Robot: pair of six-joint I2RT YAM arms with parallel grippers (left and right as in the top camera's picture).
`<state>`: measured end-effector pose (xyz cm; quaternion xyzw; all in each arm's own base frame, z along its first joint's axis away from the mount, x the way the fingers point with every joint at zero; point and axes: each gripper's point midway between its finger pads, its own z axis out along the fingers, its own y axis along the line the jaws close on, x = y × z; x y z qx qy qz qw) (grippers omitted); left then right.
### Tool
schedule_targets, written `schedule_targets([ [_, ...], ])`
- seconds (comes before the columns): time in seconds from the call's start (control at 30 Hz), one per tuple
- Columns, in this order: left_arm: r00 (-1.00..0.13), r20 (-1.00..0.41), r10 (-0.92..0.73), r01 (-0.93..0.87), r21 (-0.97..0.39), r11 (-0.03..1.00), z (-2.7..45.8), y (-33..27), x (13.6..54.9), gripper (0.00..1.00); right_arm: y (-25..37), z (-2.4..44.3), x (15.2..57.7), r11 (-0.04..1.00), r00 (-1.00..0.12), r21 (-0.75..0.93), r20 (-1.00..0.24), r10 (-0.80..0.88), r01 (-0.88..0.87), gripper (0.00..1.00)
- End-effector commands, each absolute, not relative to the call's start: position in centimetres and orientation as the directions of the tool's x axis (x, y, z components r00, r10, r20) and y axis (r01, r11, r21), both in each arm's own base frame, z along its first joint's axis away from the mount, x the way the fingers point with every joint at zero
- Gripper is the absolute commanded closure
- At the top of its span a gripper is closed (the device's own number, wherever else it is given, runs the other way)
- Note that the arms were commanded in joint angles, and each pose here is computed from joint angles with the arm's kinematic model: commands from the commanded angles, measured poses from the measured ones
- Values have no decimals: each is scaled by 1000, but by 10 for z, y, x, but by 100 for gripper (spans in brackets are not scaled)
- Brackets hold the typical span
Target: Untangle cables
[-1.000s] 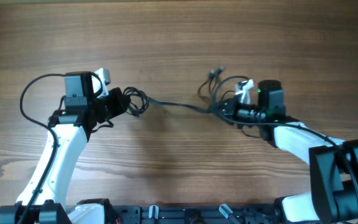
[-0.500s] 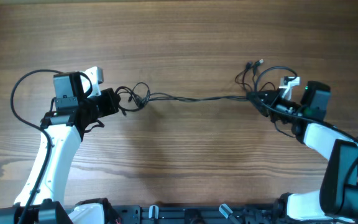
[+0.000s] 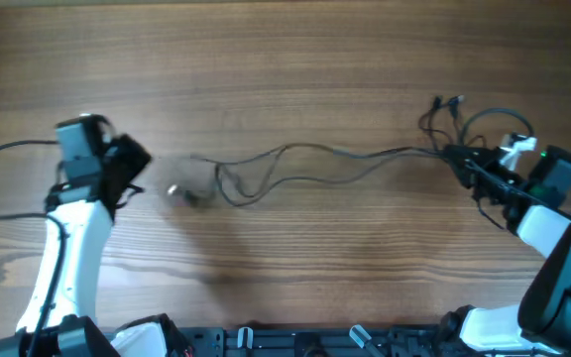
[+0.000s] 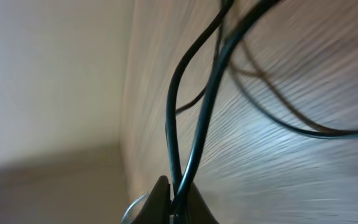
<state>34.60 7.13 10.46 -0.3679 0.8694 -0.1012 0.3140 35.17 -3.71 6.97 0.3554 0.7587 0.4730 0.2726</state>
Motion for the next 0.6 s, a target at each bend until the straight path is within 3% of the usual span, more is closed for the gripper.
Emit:
schedule_targets([
  [0.0,-467,-455,-759,-531,-541,651,127,82,358,96,-50,63,351,318,-567,899,-100,817,300,95],
  [0.13,-584,-443,-680,-285,-673,683,150,32,374,96,-25,72,350,307,-642,922,-88,761,238,91],
  [0.2,-625,-443,-643,-240,-675,698,149,9,376,86,-2,75,350,348,-706,923,-136,695,165,83],
  [0.3,-695,-429,-577,-180,-673,718,142,-28,376,80,43,73,349,410,-789,908,-187,586,89,75],
  [0.37,-734,-424,-531,-147,-664,733,136,-51,374,60,74,64,349,466,-824,882,-208,527,75,65],
  [0.43,-756,-423,-499,-129,-652,748,131,-66,373,26,97,57,347,518,-845,853,-230,483,65,23],
  [0.47,-765,-424,-485,-119,-647,753,130,-73,372,20,107,52,346,546,-851,836,-242,466,61,0],
  [0.57,-781,-426,-457,-96,-641,761,129,-86,369,0,118,54,344,554,-856,830,-234,461,72,0],
])
